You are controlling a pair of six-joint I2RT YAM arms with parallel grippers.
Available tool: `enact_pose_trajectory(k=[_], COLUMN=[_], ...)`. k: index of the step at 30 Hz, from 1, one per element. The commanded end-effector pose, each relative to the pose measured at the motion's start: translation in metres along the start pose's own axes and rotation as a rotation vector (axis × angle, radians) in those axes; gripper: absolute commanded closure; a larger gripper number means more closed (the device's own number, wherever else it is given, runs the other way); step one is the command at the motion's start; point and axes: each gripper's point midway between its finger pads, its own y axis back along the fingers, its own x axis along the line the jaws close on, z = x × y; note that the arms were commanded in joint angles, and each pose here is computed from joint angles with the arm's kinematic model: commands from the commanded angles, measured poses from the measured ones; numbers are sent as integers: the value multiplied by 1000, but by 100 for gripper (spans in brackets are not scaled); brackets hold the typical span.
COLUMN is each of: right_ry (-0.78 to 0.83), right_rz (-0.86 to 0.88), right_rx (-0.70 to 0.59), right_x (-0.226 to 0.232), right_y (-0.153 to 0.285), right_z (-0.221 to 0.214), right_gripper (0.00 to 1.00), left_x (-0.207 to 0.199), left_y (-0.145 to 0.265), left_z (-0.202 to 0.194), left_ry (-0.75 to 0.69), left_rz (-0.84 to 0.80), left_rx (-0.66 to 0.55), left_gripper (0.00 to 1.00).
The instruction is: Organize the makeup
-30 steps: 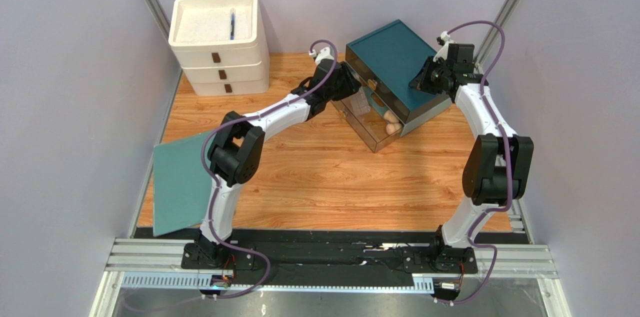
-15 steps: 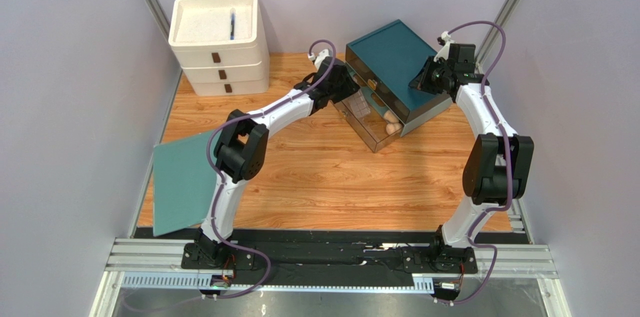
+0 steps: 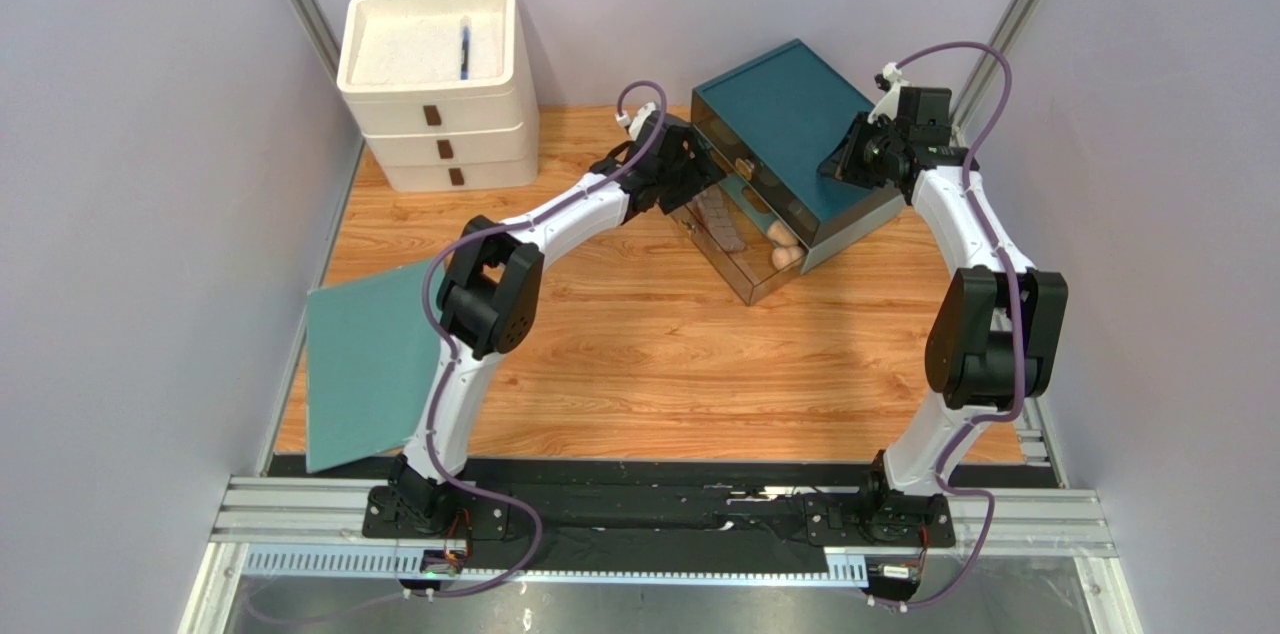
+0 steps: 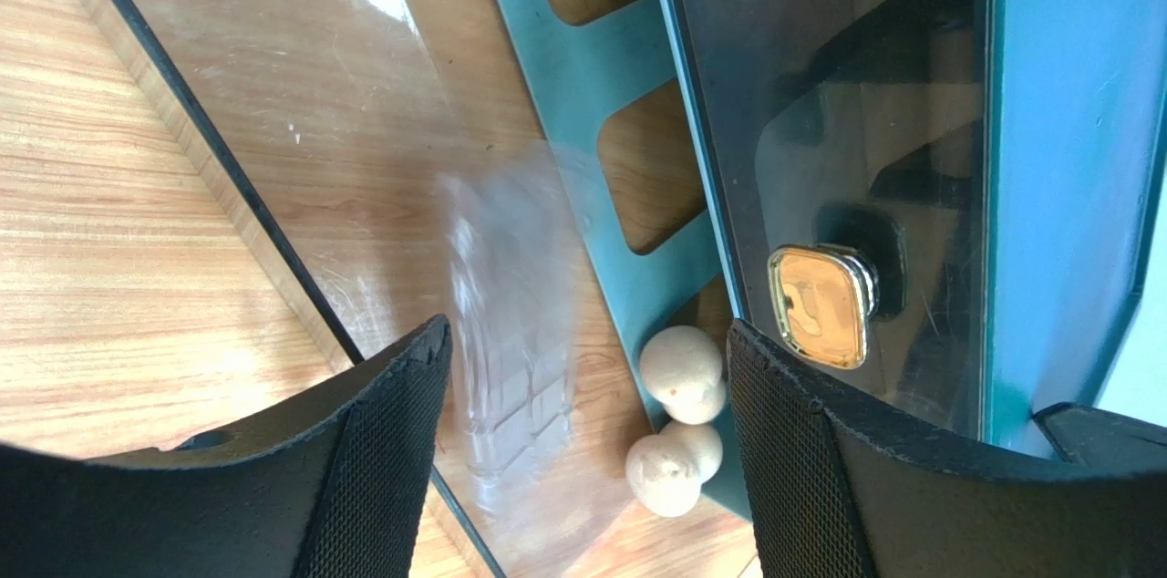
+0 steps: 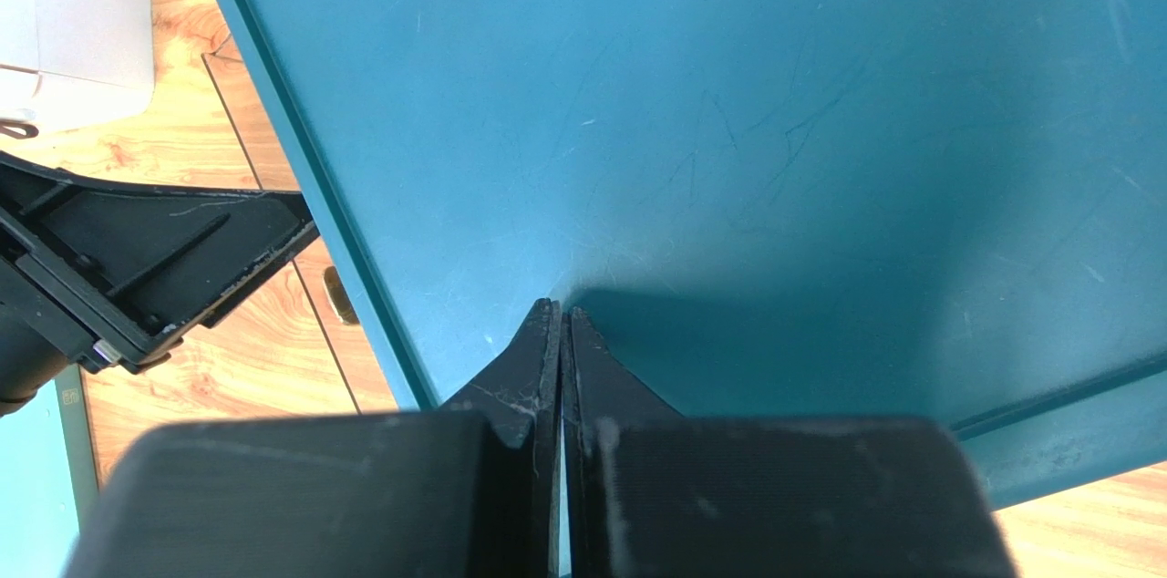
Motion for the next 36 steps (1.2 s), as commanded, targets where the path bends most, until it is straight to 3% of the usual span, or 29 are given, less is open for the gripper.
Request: enact_pose_trajectory(k=[1, 9, 11, 12, 13, 14, 18, 25, 30, 36], right_ry=[-84, -85, -84, -85, -83, -81, -79, -83, -83, -86], right_rz=[-164, -167, -165, -167, -166, -171, -175, -177, -180, -180], right_rx=[361, 356, 357, 359, 358, 356, 355, 358, 358, 362], right_x=[-46, -46, -46, -46, -46, -46, -48, -48, -49, -49], right_y=[-4, -3, -3, -3, -3, -2, -2, -3, -4, -4], right_z=[-107, -106, -106, -107, -106, -105, -105, -106, -105, -108], right_gripper=[100, 100, 100, 100, 100, 100, 100, 100, 100, 100], left_x=[-26, -67, -82, -66, -78, -53, -15, 61, 71, 27], left_y=[8, 50, 71, 70, 88, 83, 104, 95, 65, 34], left_z=[16, 48, 61, 57, 68, 57, 52, 0, -33, -45], left_ry=[26, -1, -1, 12, 44, 66, 127, 158, 253, 261], left_rz=[-72, -237, -296, -276, -340, -300, -241, -69, -83, -177], left_rx=[-22, -127, -165, -153, -184, -162, -150, -21, 96, 180], left_gripper=[23, 27, 36, 67, 92, 100, 100, 100, 100, 100])
